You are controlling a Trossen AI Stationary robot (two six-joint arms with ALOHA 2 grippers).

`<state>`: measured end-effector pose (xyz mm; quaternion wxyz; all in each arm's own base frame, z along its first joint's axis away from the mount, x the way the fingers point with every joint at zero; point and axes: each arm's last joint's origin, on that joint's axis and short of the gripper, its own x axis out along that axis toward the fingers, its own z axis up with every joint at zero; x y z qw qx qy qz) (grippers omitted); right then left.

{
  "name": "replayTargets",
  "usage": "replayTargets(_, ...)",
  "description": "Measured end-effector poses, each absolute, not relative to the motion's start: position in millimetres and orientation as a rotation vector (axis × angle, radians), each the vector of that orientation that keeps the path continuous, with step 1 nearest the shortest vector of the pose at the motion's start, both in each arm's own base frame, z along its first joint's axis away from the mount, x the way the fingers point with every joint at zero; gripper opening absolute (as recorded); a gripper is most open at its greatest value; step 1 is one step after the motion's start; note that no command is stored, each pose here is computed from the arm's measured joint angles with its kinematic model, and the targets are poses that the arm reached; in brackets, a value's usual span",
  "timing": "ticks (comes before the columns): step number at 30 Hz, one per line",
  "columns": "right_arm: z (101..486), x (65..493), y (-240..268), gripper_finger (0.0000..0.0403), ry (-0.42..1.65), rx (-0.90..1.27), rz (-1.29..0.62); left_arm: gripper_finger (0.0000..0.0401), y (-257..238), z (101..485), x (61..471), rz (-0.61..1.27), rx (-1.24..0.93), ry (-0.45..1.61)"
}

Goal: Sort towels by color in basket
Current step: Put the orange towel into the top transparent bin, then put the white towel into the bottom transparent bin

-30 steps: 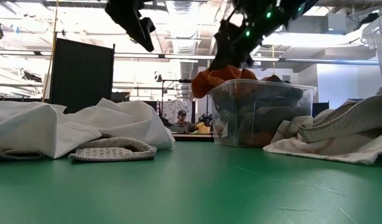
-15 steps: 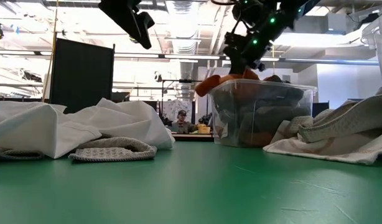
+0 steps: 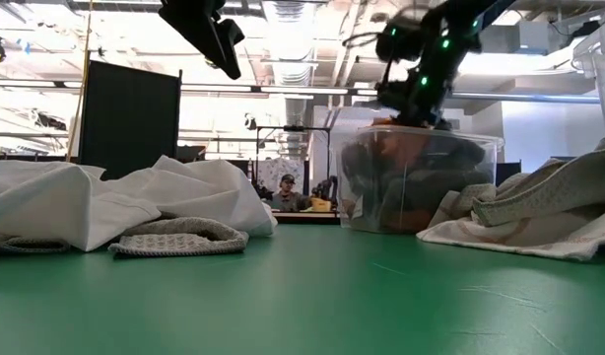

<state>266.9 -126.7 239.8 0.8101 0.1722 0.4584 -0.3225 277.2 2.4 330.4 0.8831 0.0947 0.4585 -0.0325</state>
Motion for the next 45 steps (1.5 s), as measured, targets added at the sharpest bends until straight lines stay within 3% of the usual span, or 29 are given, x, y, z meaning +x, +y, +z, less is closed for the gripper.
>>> replayTargets(12,181.3,280.7,-163.2,0.0035,1.084,0.572,-0.634,0.0194,2.4,329.6,276.0,-0.066,0.191,0.969)
replayTargets(19,173.9,283.4,-162.1,0.0036,1.106,0.587,-0.61,0.0194,2.4,327.4,272.7,-0.062,0.175,1.011)
replayTargets(27,205.5,277.3,-145.7,0.0071,1.039,0.516,-0.554,0.0194,2.3,324.8,268.3,-0.056,0.155,1.064)
replayTargets(40,271.5,252.9,-117.4,0.0207,0.833,0.427,-0.487,0.0194,-8.0,322.3,263.2,-0.06,0.198,1.121)
replayTargets(45,295.5,237.8,-110.7,0.0238,0.735,0.407,-0.485,0.0194,-15.8,320.5,258.8,-0.065,0.201,1.164)
